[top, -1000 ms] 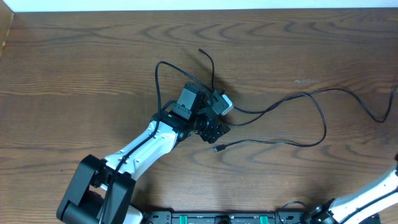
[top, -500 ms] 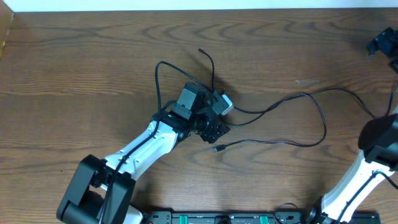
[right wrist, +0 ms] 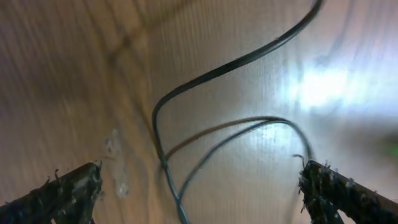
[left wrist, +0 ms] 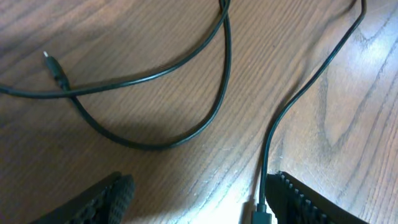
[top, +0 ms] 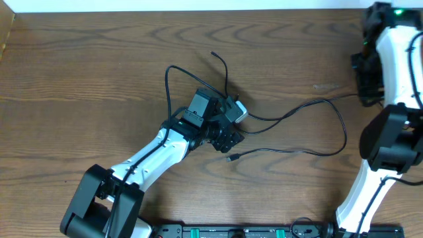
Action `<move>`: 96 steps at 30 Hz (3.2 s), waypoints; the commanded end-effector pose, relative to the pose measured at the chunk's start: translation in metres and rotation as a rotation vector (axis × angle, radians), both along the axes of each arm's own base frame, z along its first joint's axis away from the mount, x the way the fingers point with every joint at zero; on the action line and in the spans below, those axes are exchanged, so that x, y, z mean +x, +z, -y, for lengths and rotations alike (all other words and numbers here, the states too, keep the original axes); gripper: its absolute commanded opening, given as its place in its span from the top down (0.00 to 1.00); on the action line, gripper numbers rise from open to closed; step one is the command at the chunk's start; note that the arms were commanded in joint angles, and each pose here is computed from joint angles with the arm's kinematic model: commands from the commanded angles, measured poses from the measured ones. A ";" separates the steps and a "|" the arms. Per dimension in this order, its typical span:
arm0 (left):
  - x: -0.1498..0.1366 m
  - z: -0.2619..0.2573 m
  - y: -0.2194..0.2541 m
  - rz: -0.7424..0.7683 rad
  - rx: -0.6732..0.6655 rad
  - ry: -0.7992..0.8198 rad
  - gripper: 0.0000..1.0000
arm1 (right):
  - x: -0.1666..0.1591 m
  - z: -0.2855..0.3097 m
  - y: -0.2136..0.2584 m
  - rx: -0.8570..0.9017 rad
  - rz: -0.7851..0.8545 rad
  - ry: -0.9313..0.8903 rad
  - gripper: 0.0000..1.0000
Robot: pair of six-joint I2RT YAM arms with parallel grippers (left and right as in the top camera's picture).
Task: Untangle cables
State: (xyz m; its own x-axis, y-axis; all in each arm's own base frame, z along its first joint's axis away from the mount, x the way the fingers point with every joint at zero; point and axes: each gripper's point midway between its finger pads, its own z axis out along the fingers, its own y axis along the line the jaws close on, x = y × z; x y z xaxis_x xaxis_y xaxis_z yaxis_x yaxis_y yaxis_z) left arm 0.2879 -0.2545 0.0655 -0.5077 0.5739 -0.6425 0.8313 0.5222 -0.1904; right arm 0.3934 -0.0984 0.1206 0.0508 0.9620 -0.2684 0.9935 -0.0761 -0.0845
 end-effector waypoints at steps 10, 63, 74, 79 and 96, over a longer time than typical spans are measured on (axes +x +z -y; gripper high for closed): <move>0.001 0.001 0.001 -0.002 -0.003 -0.003 0.27 | -0.019 0.025 -0.047 -0.220 -0.064 -0.049 0.01; 0.001 0.001 0.001 -0.002 -0.004 -0.003 0.27 | -0.026 0.003 0.354 -0.630 0.676 0.976 0.99; 0.001 0.001 0.001 -0.002 -0.004 -0.003 0.27 | -0.059 0.071 0.374 -0.745 0.646 0.755 0.99; 0.001 0.001 0.001 -0.002 -0.004 -0.003 0.27 | -0.057 0.117 0.348 -0.719 0.547 0.667 0.99; 0.001 0.001 0.001 -0.017 -0.009 0.013 0.27 | -0.100 0.285 0.273 -0.594 0.500 0.401 0.99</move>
State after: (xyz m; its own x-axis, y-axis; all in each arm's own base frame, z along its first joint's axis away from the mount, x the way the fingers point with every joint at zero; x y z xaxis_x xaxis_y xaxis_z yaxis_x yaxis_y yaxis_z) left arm 0.2874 -0.2542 0.0651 -0.5106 0.5741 -0.6400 0.8300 0.5233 -0.1928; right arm 0.3009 -0.3767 0.3832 -0.0476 0.6409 -0.7662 0.8836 0.3847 0.2669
